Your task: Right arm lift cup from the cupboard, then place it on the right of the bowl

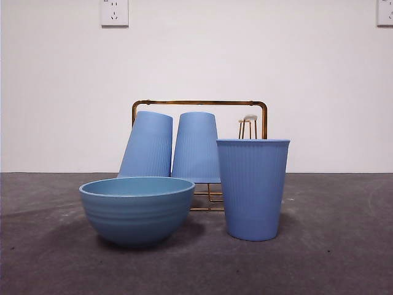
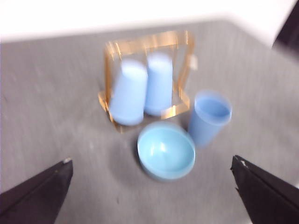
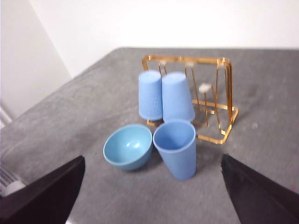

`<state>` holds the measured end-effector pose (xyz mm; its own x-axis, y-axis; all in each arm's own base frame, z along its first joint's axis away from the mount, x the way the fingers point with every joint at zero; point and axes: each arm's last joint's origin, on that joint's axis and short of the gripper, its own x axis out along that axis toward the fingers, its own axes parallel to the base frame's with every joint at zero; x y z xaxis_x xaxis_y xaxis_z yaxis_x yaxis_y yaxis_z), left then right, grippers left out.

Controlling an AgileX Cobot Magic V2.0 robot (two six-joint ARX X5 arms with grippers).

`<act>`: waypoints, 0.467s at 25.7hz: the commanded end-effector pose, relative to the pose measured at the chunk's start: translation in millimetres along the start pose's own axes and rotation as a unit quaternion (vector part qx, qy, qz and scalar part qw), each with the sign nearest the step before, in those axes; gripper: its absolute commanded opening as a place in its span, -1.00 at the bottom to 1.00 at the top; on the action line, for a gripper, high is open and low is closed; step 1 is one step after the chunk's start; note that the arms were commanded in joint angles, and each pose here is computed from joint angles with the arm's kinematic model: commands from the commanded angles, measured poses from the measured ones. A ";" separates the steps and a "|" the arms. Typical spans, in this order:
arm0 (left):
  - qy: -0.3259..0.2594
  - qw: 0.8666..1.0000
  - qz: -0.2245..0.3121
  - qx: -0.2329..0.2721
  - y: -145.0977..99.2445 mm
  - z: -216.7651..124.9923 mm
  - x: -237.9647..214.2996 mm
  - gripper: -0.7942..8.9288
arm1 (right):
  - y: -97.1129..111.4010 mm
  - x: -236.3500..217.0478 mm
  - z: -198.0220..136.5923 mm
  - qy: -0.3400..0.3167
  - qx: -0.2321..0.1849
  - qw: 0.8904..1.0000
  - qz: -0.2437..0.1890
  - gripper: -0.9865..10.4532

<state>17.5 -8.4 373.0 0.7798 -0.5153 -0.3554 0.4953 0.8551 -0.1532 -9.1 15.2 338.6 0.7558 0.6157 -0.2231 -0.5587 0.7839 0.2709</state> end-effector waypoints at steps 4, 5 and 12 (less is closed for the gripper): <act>-0.016 1.000 -0.007 -0.014 3.8 -2.6 -9.2 -0.77 | 2.5 -2.7 4.3 -0.013 -0.009 1.000 0.003 -0.81; -0.016 1.000 -0.007 -0.014 3.7 -2.4 -9.1 -0.80 | 2.5 -2.7 4.4 -0.014 -0.009 1.000 0.003 -0.79; -0.019 1.000 -0.008 -0.014 3.7 -1.9 -9.3 -0.79 | 2.5 -2.7 4.5 -0.014 -0.010 1.000 0.003 -0.79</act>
<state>11.7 -0.8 371.5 0.7865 -0.5215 -0.3308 0.4901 0.8530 -0.1795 -8.8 15.3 339.8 0.7588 0.6156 -0.2127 -0.5612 0.7837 0.2662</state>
